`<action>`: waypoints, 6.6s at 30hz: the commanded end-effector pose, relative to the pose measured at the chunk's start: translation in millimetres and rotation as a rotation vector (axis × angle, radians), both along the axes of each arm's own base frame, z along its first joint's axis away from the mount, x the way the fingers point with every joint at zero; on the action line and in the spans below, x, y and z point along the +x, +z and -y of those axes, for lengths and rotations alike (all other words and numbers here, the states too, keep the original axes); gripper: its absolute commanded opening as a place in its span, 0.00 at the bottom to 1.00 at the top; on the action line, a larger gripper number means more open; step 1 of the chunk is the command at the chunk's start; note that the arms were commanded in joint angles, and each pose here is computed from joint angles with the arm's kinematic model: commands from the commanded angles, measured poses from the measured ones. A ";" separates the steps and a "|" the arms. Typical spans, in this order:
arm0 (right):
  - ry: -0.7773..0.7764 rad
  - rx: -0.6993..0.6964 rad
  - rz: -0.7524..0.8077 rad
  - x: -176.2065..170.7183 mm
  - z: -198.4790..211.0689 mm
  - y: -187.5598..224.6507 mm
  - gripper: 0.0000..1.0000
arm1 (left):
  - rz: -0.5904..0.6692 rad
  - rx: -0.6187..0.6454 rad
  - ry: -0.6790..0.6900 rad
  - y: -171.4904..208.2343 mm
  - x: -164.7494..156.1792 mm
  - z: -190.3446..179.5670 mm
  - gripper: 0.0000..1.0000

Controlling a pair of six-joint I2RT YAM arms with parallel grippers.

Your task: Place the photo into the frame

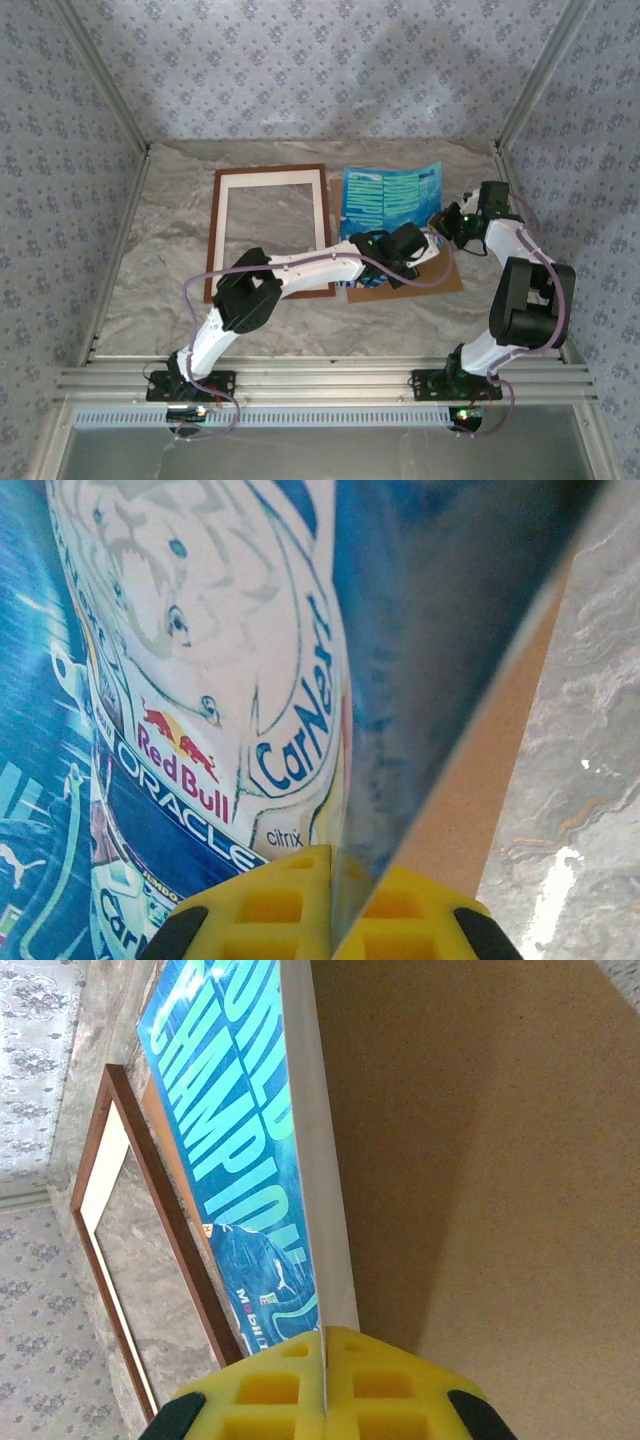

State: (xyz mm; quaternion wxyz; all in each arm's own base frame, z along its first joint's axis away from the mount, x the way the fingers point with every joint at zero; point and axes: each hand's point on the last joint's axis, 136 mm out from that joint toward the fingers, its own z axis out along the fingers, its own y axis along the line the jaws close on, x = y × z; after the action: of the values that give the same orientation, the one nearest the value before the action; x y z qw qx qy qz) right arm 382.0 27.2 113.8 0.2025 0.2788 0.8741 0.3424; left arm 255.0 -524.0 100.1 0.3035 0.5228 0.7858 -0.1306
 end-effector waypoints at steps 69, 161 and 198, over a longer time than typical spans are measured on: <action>0.385 0.036 0.187 -9.3 -250.2 -32.1 0.93 | -0.470 -1.176 1.522 60.9 54.2 -354.2 0.00; 0.990 0.419 0.527 -35.5 -447.7 103.4 0.00 | -0.508 -1.153 2.040 -44.7 22.9 -615.8 0.98; 0.522 -0.032 0.286 16.7 -320.4 -22.5 0.00 | -0.536 -1.079 1.800 -31.0 49.5 -581.0 0.99</action>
State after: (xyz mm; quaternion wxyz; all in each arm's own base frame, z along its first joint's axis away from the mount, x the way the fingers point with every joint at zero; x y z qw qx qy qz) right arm 395.6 361.6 88.2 0.2194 -0.0205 0.8762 0.4286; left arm 291.1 57.9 54.1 0.2750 -0.5244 0.7523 -0.2889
